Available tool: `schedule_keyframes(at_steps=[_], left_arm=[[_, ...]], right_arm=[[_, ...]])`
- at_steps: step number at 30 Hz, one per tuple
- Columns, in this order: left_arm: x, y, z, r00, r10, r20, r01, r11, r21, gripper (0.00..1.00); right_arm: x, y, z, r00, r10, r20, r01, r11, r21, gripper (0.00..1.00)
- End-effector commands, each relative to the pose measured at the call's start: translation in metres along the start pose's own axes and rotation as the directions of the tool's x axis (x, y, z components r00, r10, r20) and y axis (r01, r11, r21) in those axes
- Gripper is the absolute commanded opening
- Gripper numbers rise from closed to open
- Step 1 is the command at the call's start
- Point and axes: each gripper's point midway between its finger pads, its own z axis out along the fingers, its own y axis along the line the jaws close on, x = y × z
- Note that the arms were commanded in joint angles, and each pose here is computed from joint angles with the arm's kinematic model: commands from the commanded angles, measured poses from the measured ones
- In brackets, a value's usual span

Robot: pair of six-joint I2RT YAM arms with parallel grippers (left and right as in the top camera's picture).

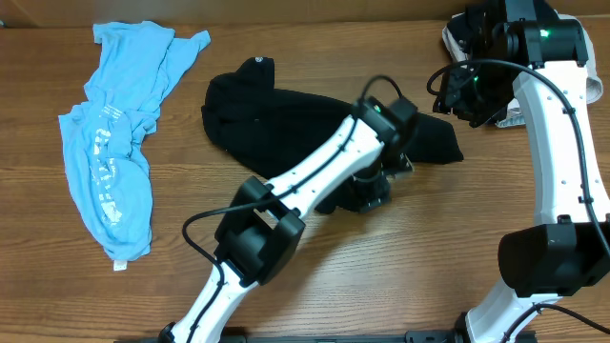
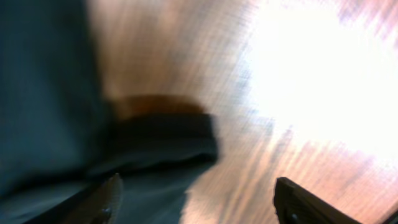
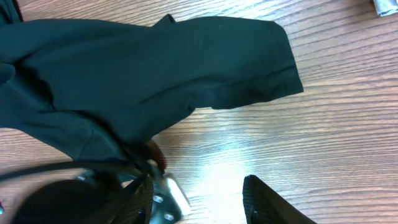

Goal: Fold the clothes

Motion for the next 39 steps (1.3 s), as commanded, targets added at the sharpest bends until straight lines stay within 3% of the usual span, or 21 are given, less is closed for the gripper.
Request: schedule_keyframes(at_steps=[1, 9, 12, 14, 18, 19, 20, 26, 32, 34, 39], left_arm=[[0.007, -0.023, 0.016, 0.996, 0.068, -0.057, -0.067, 0.998, 0.018, 0.75], [0.012, 0.003, 0.045, 0.995, -0.02, -0.099, -0.001, 0.979, -0.203, 0.7], [0.015, 0.022, 0.047, 0.992, -0.084, -0.089, 0.053, 0.951, -0.305, 0.5], [0.012, 0.028, 0.046, 0.992, -0.104, -0.071, 0.074, 0.938, -0.339, 0.47], [0.008, 0.03, 0.046, 0.993, -0.103, -0.055, 0.078, 0.935, -0.345, 0.2], [0.009, 0.031, 0.046, 0.993, -0.103, -0.056, 0.077, 0.933, -0.35, 0.07], [0.009, 0.032, 0.045, 0.993, -0.104, -0.057, 0.077, 0.93, -0.359, 0.04], [0.007, 0.052, 0.006, 0.974, -0.226, 0.006, 0.207, 0.881, -0.424, 0.04], [0.004, 0.088, -0.097, 0.919, -0.345, 0.193, 0.395, 0.832, -0.391, 0.04], [0.014, 0.104, -0.14, 0.873, -0.396, 0.284, 0.477, 0.817, -0.325, 0.04], [0.051, 0.137, -0.179, 0.802, -0.489, 0.344, 0.584, 0.765, -0.273, 0.04]], right_arm=[[-0.003, 0.0, -0.017, 0.998, -0.009, 0.055, 0.009, 1.0, 0.0, 0.5], [-0.003, 0.0, -0.017, 0.998, -0.009, 0.055, 0.009, 1.0, 0.0, 0.5], [-0.003, 0.0, -0.017, 0.998, -0.009, 0.055, 0.009, 1.0, 0.0, 0.5], [-0.004, 0.0, -0.017, 0.998, -0.009, 0.056, 0.009, 1.0, 0.0, 0.5], [-0.003, 0.0, -0.017, 0.998, -0.009, 0.055, 0.009, 1.0, 0.0, 0.5], [-0.004, 0.0, -0.017, 0.998, -0.009, 0.055, 0.009, 1.0, 0.0, 0.5], [-0.004, 0.0, -0.017, 0.998, -0.009, 0.056, 0.009, 1.0, 0.0, 0.5], [-0.004, 0.0, -0.017, 0.998, -0.009, 0.056, 0.009, 1.0, 0.0, 0.5], [-0.004, -0.001, -0.017, 0.998, -0.005, 0.055, 0.005, 1.0, 0.001, 0.5], [-0.003, -0.001, -0.018, 0.999, -0.003, 0.053, 0.003, 1.0, 0.001, 0.51], [0.002, -0.001, -0.01, 1.0, 0.001, 0.023, -0.001, 1.0, -0.009, 0.54]])
